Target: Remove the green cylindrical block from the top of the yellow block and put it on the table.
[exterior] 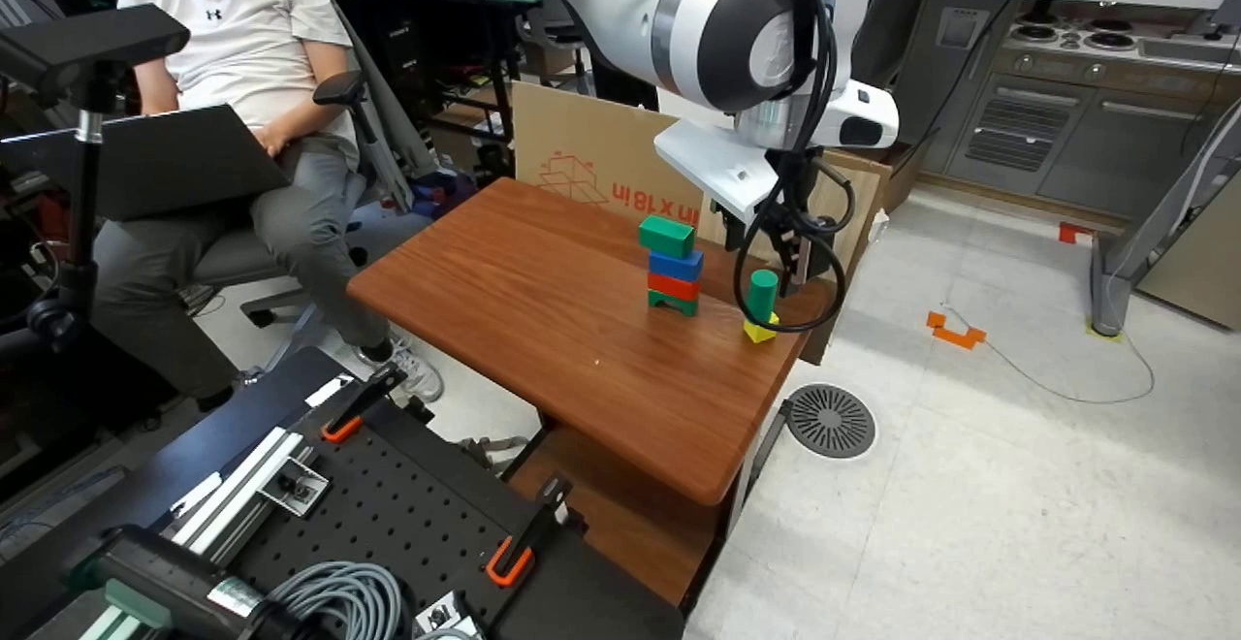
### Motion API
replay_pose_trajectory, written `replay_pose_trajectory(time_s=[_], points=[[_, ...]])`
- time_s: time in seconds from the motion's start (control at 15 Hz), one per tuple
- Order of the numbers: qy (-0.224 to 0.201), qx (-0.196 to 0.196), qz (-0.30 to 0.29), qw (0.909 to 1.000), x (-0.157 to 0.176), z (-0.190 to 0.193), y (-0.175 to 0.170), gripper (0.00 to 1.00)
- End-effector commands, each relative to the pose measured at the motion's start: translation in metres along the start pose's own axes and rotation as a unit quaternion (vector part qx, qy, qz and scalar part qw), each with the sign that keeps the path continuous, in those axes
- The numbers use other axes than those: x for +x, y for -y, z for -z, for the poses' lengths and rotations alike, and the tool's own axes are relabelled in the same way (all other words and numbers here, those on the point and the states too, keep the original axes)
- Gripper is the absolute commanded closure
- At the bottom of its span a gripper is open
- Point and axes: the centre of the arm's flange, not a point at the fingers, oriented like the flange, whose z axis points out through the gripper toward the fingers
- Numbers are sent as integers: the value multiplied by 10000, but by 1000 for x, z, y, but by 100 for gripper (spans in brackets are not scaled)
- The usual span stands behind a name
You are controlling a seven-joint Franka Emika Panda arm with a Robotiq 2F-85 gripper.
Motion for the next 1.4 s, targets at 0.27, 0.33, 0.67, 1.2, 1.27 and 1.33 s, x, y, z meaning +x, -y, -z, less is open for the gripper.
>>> replay_pose_trajectory(time_s=[0.27, 0.33, 0.67, 1.2, 1.27, 1.33], points=[[40, 48, 84, 9999, 11, -9, 5, 0], [61, 35, 81, 9999, 11, -12, 5, 0], [127, -15, 99, 9999, 12, -25, 9, 0], [105, 59, 142, 9998, 15, -26, 13, 73], [170, 218, 199, 9994, 14, -20, 14, 80], [163, 301, 245, 9991, 13, -15, 15, 89]])
